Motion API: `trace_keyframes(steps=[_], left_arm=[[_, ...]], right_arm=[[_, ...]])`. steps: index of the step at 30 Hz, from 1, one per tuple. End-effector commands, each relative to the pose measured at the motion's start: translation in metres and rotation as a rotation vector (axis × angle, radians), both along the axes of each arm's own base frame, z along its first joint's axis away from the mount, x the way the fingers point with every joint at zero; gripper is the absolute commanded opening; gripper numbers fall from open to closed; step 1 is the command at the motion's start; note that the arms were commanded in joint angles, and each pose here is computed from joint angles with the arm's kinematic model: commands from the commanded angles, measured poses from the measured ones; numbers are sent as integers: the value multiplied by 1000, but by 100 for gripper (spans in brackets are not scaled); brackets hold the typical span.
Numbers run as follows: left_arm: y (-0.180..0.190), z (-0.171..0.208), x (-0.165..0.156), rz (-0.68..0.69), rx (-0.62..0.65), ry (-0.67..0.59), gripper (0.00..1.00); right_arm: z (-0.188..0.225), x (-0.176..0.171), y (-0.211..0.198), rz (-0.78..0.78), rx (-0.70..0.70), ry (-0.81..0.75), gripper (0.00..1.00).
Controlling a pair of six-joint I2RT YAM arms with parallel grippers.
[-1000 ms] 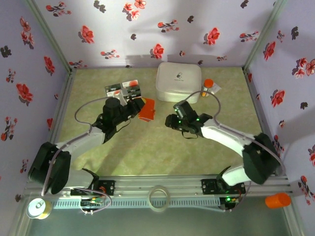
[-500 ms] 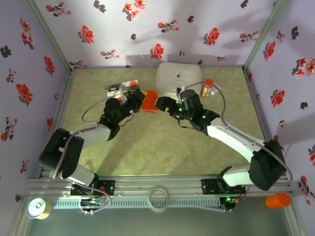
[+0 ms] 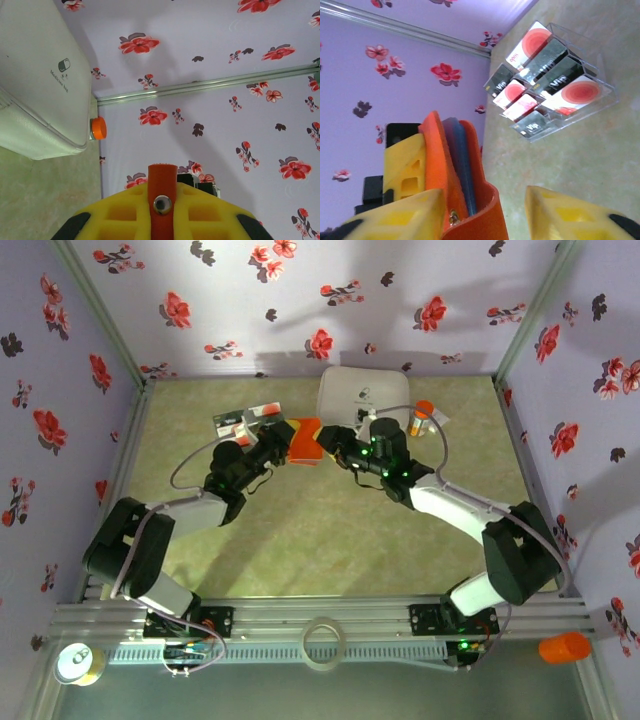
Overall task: Put the credit cards into the card holder
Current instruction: Open the card holder at the center of the table.
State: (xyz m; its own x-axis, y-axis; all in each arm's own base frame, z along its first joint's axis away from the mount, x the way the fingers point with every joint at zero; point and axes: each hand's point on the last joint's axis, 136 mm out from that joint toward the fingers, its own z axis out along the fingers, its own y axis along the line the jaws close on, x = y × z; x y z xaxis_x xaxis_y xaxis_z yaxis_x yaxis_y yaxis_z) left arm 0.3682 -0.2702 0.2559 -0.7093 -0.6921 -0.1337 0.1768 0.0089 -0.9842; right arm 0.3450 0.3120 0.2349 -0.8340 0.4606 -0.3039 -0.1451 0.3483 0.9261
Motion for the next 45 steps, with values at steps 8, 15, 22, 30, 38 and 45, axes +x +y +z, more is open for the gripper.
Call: trace_keyframes(steps=[8,15,22,30,38,45], left_arm=[[-3,38,6,20,-112,-76,0],[-4,51,6,24,-137,-93,0],[-5,52,6,26,-142,-92,0],[-8,63,6,24,-170,-109,0],[-12,71,7,19,-185,-120,0],[-20,70,10,8,-197,-116,0]], right_arm=[[12,-1,-15,-10,155,-26,36],[15,-3,-20,-21,182,-31,34],[20,-5,-21,-20,198,-35,33],[19,-5,-20,-13,222,-27,29],[23,-6,-17,5,262,-27,34],[44,-6,-10,60,380,-48,38]])
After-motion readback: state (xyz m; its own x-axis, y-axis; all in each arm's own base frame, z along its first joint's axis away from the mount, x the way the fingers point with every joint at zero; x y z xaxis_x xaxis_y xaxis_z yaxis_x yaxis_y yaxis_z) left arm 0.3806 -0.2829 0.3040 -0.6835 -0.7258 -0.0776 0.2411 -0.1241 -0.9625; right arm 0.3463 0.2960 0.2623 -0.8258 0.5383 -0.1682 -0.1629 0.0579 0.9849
